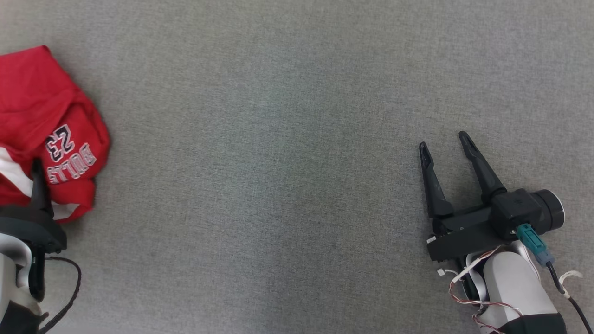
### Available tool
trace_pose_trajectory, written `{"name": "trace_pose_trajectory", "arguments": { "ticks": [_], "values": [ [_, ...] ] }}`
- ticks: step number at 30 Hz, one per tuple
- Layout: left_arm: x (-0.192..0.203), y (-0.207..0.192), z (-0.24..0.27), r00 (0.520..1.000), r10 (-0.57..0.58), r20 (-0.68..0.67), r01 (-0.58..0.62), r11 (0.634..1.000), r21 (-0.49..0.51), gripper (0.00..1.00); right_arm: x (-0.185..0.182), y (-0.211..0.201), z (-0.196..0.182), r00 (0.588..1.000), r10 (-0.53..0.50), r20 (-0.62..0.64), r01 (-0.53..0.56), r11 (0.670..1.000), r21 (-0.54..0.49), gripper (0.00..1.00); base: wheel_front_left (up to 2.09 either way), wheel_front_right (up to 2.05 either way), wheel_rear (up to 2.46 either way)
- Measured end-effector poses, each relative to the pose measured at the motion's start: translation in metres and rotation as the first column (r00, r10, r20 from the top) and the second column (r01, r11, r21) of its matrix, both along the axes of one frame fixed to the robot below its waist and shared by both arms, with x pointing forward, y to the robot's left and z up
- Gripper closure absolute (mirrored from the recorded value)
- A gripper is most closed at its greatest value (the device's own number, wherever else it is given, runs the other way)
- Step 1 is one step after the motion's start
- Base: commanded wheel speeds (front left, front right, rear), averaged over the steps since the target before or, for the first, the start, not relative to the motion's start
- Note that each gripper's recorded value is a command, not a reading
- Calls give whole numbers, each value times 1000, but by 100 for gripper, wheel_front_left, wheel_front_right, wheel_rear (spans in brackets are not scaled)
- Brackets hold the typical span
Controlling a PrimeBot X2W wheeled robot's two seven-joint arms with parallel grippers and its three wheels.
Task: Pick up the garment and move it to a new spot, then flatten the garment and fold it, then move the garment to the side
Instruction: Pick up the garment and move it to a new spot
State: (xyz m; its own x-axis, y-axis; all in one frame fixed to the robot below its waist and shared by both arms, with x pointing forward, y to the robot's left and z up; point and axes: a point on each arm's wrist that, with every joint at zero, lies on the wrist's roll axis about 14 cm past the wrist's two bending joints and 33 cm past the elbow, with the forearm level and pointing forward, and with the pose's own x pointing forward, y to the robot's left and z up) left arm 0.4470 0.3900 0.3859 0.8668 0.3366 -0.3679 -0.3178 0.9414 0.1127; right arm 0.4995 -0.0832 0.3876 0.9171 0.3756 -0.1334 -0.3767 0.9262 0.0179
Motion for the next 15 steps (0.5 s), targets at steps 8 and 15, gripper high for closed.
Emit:
{"name": "trace_pose_trajectory", "arguments": {
  "ticks": [8, 15],
  "values": [
    [4, -2, -6, 1000, 6, -16, -6, 1000, -13, 100, 1, -3, 3, 1000, -18, 4, 18, 1000, 3, 0, 0, 0, 0],
    [26, -28, 17, 994, -82, 66, 84, 996, -20, 100, -3, -9, 12, 999, -52, 3, 52, 998, 22, 0, 0, 0, 0]
  ]
}}
